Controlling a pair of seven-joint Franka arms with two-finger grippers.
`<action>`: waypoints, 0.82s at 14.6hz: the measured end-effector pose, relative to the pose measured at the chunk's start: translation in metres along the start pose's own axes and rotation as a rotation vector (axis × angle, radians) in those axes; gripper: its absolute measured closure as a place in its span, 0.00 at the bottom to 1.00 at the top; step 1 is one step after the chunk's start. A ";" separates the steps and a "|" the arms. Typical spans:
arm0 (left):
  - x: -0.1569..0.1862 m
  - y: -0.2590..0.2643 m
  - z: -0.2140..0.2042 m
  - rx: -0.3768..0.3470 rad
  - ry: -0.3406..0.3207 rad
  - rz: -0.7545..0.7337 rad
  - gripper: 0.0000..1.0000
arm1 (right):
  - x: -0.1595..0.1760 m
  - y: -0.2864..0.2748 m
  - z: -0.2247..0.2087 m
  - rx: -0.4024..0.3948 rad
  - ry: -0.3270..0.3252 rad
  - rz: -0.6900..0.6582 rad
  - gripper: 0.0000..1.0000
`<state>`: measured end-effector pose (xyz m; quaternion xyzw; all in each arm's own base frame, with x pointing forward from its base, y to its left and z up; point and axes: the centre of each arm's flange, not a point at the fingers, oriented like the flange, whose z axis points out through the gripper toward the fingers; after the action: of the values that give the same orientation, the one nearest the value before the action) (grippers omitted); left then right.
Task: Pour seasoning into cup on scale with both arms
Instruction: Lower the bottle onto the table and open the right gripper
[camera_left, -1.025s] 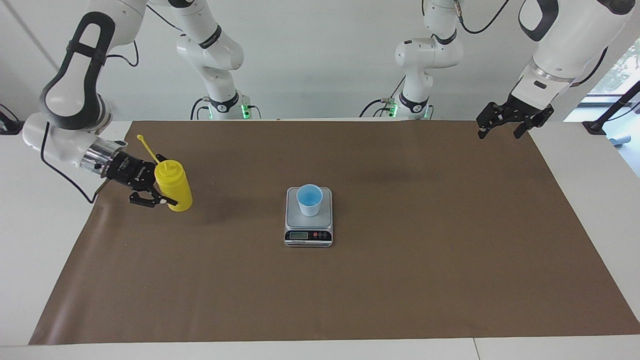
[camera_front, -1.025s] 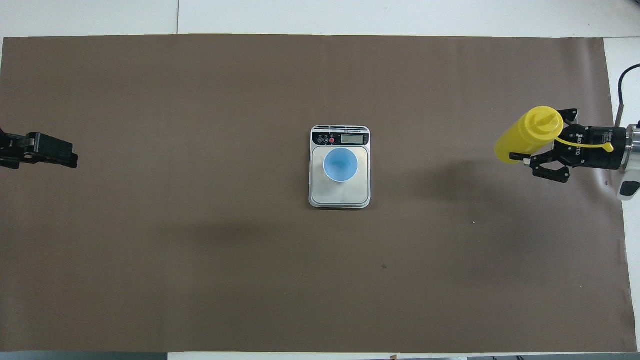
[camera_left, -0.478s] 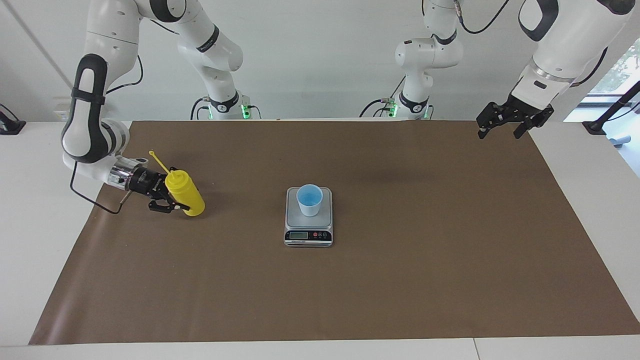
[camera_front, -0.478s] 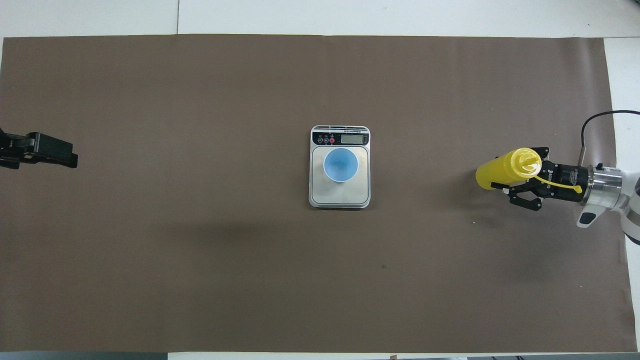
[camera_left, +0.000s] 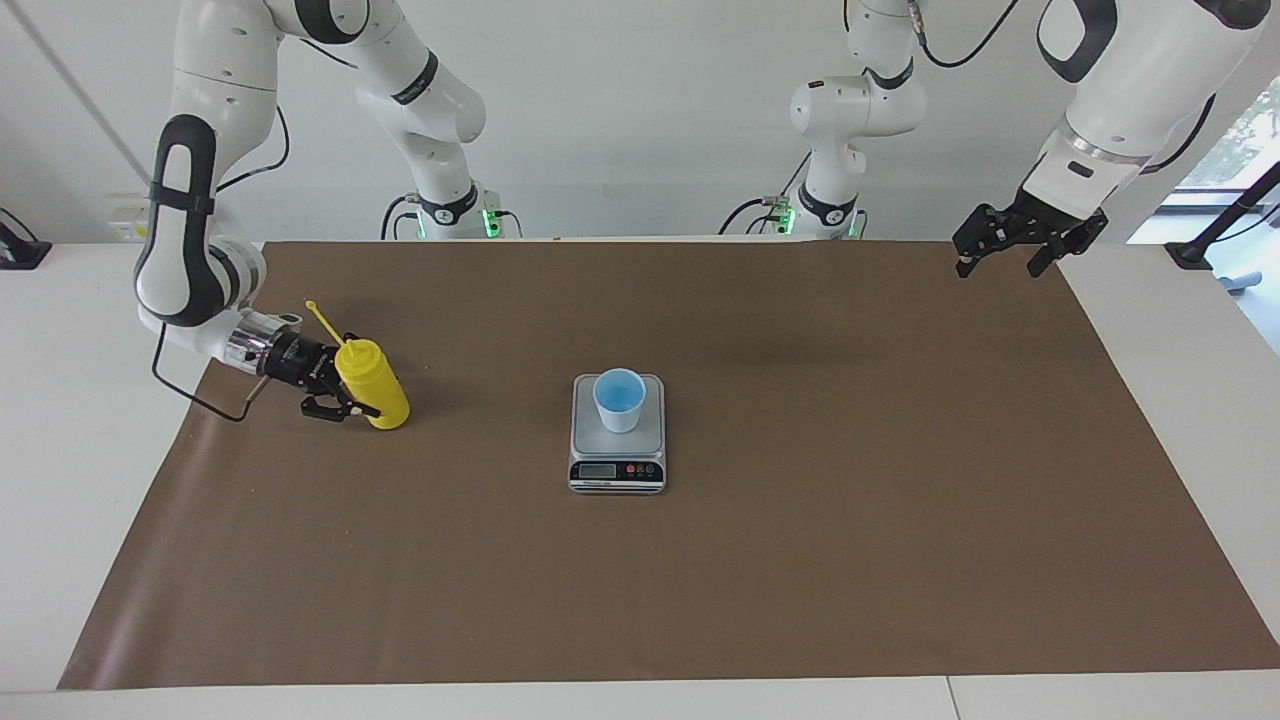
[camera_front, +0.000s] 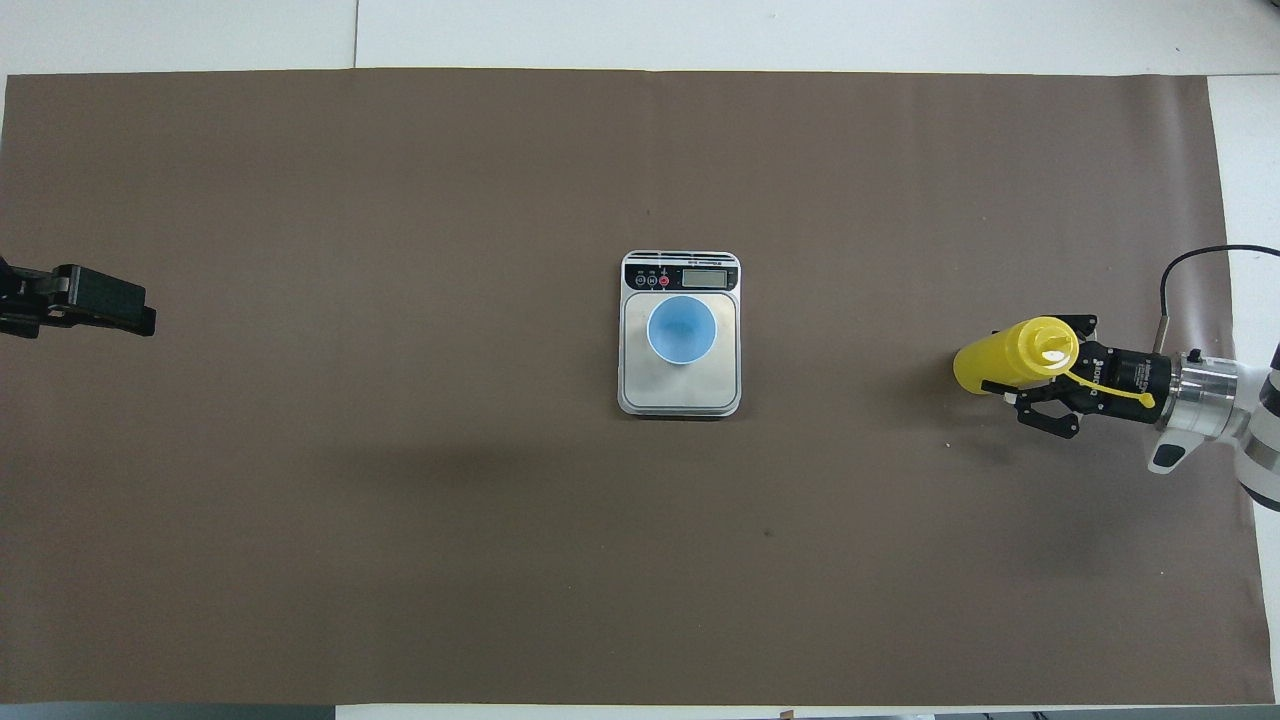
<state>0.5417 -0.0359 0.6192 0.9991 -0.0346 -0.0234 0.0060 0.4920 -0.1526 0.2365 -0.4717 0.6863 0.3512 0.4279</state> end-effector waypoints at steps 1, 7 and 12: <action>0.000 0.000 0.000 0.000 0.000 0.000 0.00 | 0.002 0.002 0.000 0.000 0.000 0.005 0.39; 0.000 0.000 0.000 0.000 0.000 0.000 0.00 | 0.005 0.003 -0.003 0.005 0.000 0.012 0.37; 0.000 0.000 0.000 0.000 0.000 0.000 0.00 | 0.003 -0.002 -0.019 0.005 0.016 -0.010 0.00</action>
<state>0.5417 -0.0359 0.6192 0.9991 -0.0346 -0.0234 0.0060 0.4884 -0.1709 0.2408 -0.4768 0.6884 0.3434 0.4252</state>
